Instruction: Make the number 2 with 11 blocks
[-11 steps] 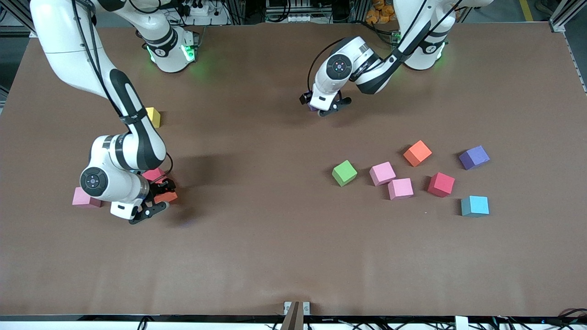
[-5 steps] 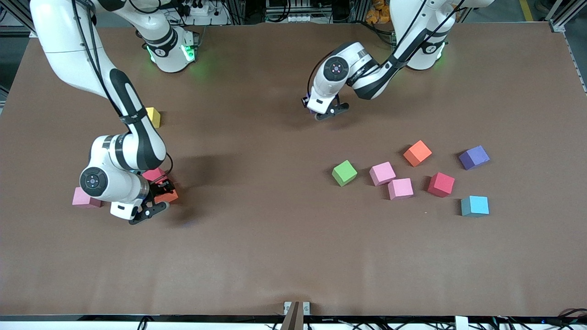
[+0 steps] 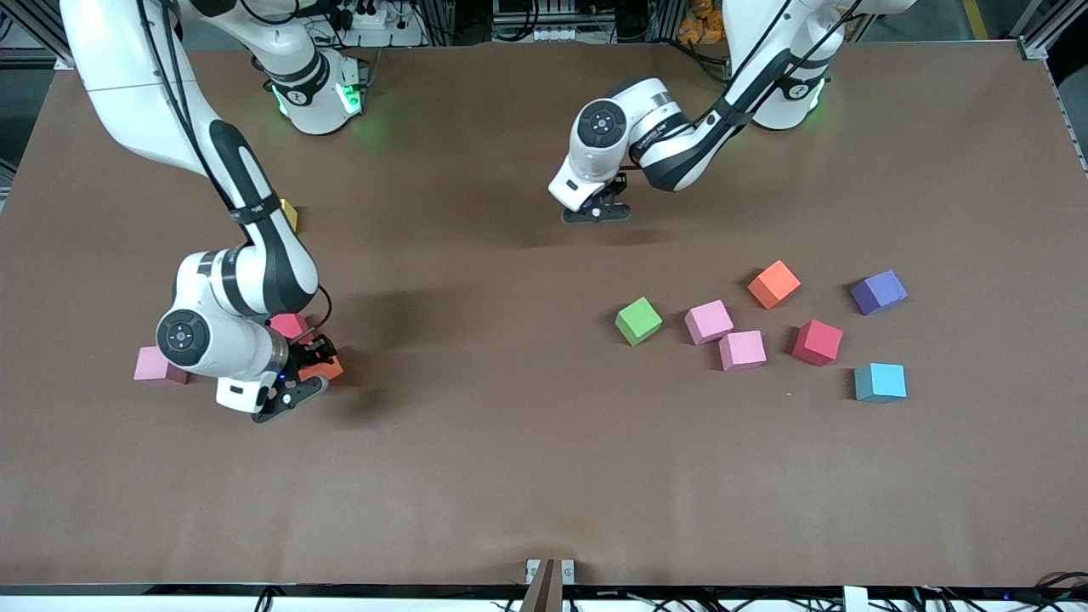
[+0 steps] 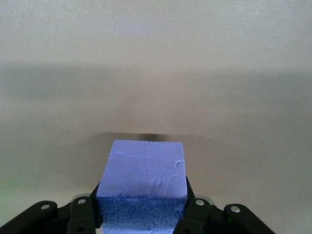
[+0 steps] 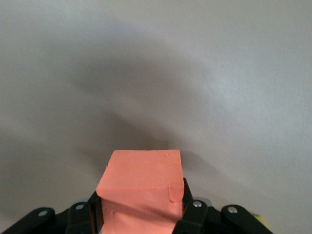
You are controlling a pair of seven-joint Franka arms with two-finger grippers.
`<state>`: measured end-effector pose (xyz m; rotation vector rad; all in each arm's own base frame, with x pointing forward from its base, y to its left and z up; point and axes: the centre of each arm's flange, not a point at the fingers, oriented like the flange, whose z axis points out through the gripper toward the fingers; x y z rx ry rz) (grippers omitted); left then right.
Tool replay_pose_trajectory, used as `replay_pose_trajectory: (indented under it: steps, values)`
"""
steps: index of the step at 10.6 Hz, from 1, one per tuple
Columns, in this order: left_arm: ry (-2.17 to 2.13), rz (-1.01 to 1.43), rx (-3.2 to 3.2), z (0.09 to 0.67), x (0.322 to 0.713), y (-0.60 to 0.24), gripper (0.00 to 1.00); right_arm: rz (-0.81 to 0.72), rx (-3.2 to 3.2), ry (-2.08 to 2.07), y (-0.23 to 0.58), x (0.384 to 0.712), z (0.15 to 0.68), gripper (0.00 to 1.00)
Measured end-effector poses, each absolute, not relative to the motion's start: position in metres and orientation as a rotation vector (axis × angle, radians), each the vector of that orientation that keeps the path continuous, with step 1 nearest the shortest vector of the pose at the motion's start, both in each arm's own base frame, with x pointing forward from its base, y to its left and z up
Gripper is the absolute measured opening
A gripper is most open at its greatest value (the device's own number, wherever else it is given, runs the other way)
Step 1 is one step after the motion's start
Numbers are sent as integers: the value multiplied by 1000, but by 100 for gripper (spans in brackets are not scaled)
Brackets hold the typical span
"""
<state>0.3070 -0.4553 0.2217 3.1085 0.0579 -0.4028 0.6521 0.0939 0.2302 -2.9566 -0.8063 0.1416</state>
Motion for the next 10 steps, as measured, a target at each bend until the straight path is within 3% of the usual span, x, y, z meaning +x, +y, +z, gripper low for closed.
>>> replay_pose_trajectory:
  steps: [4,10]
  values:
    - [3,-509,3079,232,266,-494,57,106,-2923,-859,121,652,254,59]
    - [158,-642,3047,198,278,-511,57,87,-2891,-905,143,649,263,59]
